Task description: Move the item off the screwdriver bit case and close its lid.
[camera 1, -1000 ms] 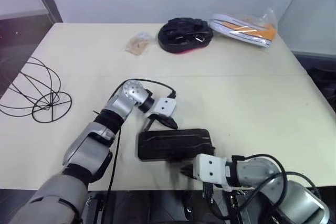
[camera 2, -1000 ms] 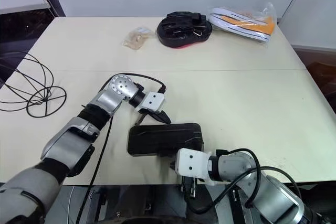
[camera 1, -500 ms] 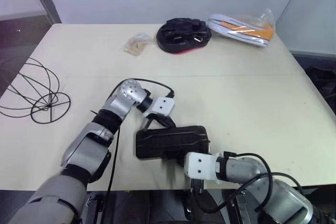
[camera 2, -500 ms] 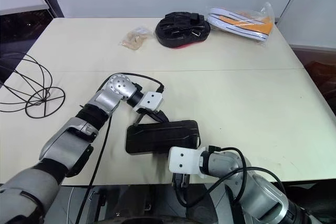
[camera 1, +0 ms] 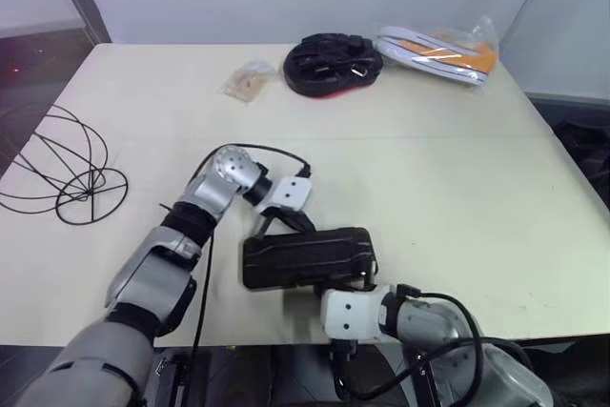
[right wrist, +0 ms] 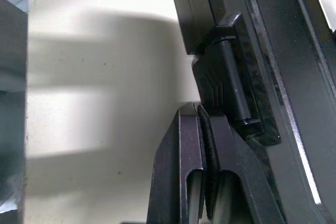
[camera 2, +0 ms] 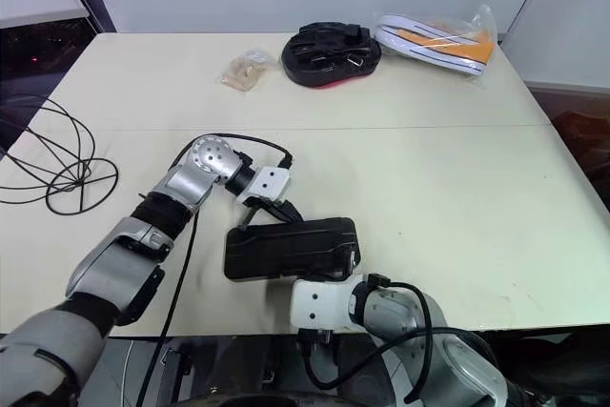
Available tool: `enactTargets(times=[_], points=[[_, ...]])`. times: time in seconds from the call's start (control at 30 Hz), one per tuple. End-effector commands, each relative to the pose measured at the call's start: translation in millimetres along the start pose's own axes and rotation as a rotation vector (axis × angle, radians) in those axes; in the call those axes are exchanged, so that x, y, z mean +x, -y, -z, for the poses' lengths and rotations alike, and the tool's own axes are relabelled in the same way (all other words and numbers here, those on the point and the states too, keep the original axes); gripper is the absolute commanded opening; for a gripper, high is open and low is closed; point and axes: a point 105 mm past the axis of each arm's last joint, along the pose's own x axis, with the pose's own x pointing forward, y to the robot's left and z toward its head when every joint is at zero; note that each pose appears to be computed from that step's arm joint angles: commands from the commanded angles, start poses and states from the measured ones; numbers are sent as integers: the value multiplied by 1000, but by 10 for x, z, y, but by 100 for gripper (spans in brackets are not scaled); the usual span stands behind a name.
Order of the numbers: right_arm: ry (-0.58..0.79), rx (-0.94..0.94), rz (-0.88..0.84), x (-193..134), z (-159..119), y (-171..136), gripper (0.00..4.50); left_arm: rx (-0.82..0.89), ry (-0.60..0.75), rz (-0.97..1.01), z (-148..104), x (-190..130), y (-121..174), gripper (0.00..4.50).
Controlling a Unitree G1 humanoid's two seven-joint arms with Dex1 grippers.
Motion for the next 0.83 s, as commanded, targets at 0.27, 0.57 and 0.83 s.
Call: enactTargets(times=[0.27,0.57,0.83], points=[[75,194,-41,-427,47,220,25,-49,-32,-212,103,-471,-264,137],[249,458,-151,-1393,5,758,433,-283,179,-390,-260,-1661,391,450],[263,555,-52,-1774,258,1347,442,-563,221,-689,-530,-1988,1180,450]])
